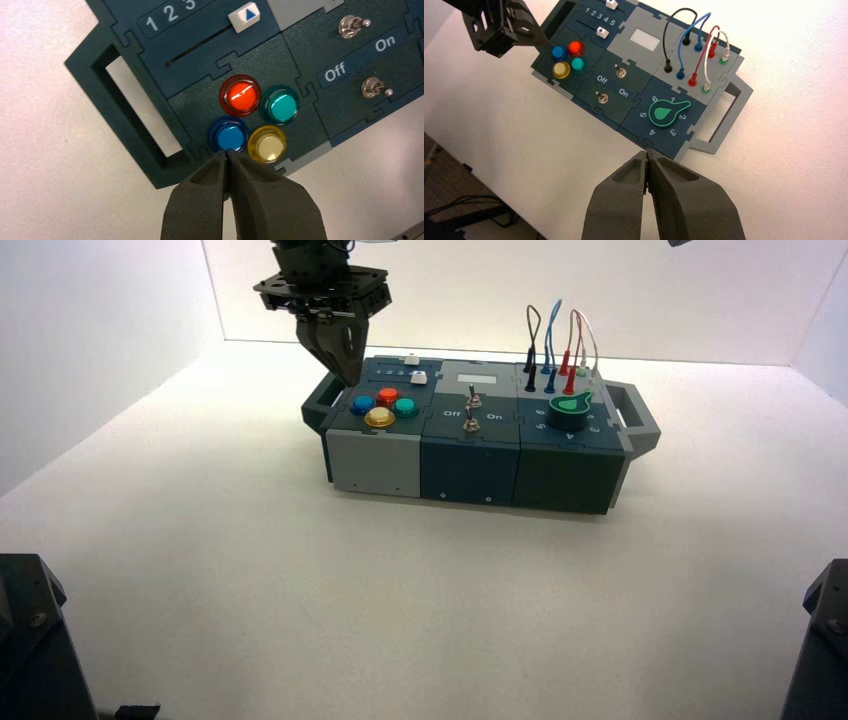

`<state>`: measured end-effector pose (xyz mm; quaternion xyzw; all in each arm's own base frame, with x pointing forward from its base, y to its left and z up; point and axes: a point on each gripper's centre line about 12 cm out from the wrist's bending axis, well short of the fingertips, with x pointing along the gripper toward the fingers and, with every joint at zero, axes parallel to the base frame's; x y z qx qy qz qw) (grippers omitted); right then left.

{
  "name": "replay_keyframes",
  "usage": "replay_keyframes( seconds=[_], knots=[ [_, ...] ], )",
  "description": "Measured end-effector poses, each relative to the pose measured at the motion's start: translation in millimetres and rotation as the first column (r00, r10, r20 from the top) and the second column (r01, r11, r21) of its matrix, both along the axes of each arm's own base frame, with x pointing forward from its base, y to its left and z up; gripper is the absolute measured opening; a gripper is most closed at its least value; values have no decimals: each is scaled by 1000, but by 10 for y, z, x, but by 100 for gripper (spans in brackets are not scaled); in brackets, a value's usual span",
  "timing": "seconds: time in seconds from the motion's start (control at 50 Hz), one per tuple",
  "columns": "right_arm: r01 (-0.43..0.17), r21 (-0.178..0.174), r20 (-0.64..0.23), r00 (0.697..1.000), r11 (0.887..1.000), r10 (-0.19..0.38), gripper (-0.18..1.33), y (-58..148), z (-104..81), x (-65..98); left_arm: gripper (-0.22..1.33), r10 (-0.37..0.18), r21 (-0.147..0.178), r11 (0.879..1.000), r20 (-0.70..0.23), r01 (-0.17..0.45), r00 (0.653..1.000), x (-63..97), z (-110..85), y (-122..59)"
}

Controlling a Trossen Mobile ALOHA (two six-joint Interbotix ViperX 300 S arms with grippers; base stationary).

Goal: Push the blue button with the left gripper.

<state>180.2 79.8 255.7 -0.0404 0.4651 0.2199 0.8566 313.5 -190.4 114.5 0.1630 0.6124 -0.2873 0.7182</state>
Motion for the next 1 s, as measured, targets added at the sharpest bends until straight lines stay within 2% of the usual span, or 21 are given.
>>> replay_keyframes(
  seconds=[0.22,0.68,1.0],
  knots=[
    [2,0,-1,1000,1000,-2,-14,-2,-3,3,-17,7,-6,1000,-12,-7,1000,13,-40,-25],
    [1,-1,2,1000,1000,-1,-14,1,-3,9,-16,8,14,1000,-50,-8,999,32,-208,-38],
    [3,0,6,1000,1000,-3,-14,-2,-1,14,-16,7,13,1000,-52,-7,999,52,-216,-57]
  ],
)
